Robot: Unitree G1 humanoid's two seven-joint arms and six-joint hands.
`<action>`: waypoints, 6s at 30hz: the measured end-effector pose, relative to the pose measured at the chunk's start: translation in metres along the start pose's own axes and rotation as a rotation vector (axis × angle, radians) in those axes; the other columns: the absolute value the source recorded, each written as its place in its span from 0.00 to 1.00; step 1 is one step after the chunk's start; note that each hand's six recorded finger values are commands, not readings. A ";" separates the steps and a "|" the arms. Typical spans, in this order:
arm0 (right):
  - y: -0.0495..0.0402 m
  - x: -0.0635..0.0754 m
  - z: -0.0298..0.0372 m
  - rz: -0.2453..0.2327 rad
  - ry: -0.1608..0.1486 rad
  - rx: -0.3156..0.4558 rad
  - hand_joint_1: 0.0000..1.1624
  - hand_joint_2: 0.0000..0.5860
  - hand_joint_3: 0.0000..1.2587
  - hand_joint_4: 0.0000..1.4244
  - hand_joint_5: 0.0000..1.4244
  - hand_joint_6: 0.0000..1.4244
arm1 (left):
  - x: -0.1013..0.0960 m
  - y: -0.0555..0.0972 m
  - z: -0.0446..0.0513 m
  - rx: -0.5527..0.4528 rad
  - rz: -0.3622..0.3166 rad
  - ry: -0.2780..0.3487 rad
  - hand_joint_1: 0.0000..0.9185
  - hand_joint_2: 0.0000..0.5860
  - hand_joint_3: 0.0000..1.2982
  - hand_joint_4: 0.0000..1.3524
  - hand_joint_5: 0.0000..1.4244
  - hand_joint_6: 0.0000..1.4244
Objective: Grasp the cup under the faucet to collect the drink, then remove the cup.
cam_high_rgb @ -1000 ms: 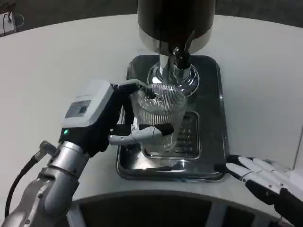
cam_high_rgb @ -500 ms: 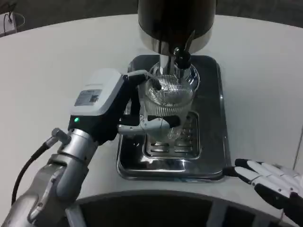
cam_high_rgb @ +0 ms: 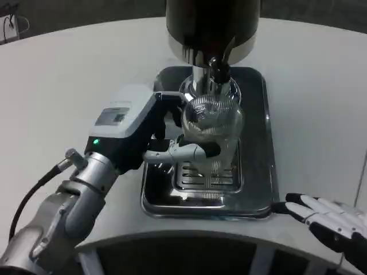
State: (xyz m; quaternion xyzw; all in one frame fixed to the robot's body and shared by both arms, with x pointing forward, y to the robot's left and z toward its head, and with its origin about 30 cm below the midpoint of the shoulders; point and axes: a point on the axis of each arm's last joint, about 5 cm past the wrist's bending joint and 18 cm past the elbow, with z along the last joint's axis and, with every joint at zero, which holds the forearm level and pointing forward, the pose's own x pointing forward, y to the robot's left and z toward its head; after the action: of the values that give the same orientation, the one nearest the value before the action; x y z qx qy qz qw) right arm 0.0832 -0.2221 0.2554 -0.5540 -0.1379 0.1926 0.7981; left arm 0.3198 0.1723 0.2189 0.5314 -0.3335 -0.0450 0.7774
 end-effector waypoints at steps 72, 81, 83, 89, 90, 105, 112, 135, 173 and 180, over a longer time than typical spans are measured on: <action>0.0083 0.009 0.0008 0.004 0.001 0.064 0.36 0.80 0.09 0.00 0.00 0.01 | -0.025 0.097 0.1226 -0.626 -0.062 -0.120 0.00 0.07 0.00 0.00 0.00 0.06; 0.0078 0.002 0.0001 0.002 0.003 0.068 0.36 0.80 0.09 0.00 0.00 0.01 | -0.021 0.087 0.1262 -0.591 -0.084 -0.094 0.00 0.07 0.00 0.00 0.00 0.06; 0.0079 0.001 0.0000 0.005 0.003 0.071 0.36 0.80 0.09 0.00 0.00 0.01 | -0.020 0.085 0.1268 -0.594 -0.084 -0.092 0.00 0.07 0.00 0.00 0.00 0.06; 0.0074 -0.002 -0.0003 0.006 0.005 0.076 0.36 0.80 0.09 0.00 0.00 0.02 | -0.018 0.082 0.1255 -0.567 -0.084 -0.083 0.00 0.07 0.00 0.00 0.00 0.06; 0.0073 -0.002 -0.0003 0.006 0.004 0.076 0.36 0.80 0.09 0.00 0.00 0.02 | -0.017 0.081 0.1257 -0.558 -0.091 -0.082 0.00 0.07 0.00 0.00 0.00 0.06; 0.0095 0.003 0.0008 0.012 -0.013 0.084 0.36 0.80 0.09 0.00 0.00 0.02 | -0.011 0.081 0.1203 -0.440 -0.129 -0.072 0.00 0.07 0.00 0.00 0.00 0.06; 0.0101 0.009 0.0011 0.013 -0.020 0.097 0.36 0.80 0.09 0.00 0.00 0.02 | -0.009 0.082 0.1161 -0.349 -0.146 -0.105 0.00 0.07 0.00 0.00 0.00 0.06; 0.0191 0.019 -0.0151 -0.068 0.048 0.419 0.55 0.49 0.00 0.00 0.06 0.07 | -0.002 0.077 0.1129 -0.236 -0.180 -0.177 0.00 0.06 0.00 0.00 0.00 0.06; 0.0579 0.096 -0.0237 -0.440 0.062 0.513 0.65 0.39 0.00 0.02 0.05 0.05 | -0.003 0.091 0.1089 -0.210 -0.206 -0.171 0.00 0.00 0.00 0.00 0.00 0.06; 0.0564 0.111 -0.0234 -0.453 0.060 0.525 0.65 0.38 0.00 0.02 0.05 0.05 | -0.001 0.096 0.1105 -0.186 -0.224 -0.185 0.00 0.00 0.00 0.00 0.00 0.06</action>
State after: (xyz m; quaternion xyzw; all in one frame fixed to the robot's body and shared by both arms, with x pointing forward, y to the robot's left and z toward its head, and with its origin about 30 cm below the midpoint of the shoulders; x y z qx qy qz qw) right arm 0.1834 -0.1728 0.1951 -0.2905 -0.1792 0.0232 0.9397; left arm 0.2293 0.1260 0.3238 0.4845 -0.3366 -0.2108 0.7794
